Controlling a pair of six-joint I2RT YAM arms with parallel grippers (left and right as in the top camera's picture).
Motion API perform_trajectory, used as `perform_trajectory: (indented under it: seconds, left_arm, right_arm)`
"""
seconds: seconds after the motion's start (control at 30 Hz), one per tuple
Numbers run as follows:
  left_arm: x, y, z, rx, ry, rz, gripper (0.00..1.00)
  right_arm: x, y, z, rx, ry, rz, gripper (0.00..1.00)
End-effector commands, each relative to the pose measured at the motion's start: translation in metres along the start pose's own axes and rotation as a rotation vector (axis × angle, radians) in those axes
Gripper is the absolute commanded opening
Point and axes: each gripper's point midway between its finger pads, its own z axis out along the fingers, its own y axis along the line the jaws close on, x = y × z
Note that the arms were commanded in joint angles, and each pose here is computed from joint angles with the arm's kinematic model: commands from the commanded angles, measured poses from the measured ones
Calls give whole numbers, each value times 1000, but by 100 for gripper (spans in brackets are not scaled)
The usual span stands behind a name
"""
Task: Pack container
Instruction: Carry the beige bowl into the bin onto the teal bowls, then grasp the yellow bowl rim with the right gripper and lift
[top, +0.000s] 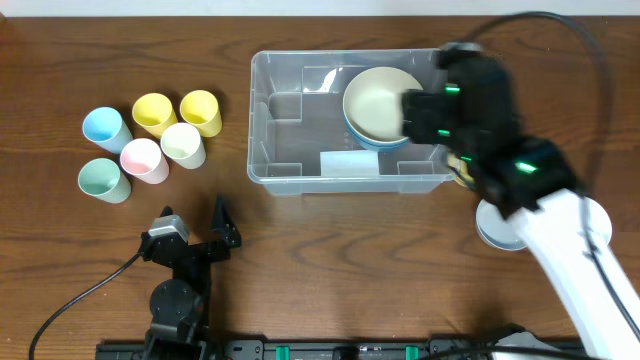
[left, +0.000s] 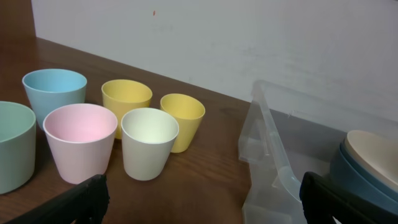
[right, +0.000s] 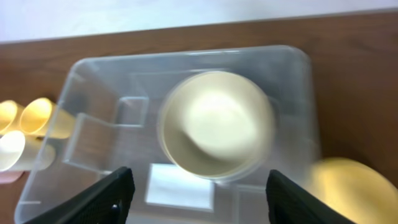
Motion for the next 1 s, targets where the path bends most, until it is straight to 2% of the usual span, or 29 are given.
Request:
perform_trajectory:
  seconds: [0.0,0.2,0.43,0.63,0.97]
  left_arm:
    - [16,8,1,-30,39,29,98]
    - [16,8,1,-30,39,29,98]
    - [16,8,1,-30,39,29,98]
    - [16,8,1,-30,39,29,98]
    - [16,8,1,-30,39,29,98]
  right_arm:
    - [-3,-45,-16,111,-1,138,71]
    - [29,-134,-20,345,135,370,76]
    - [73,-194,13,496,298,519,74]
    - [101,-219,48,533,417,591,71]
    - [139,-235,95,560,548,590,70]
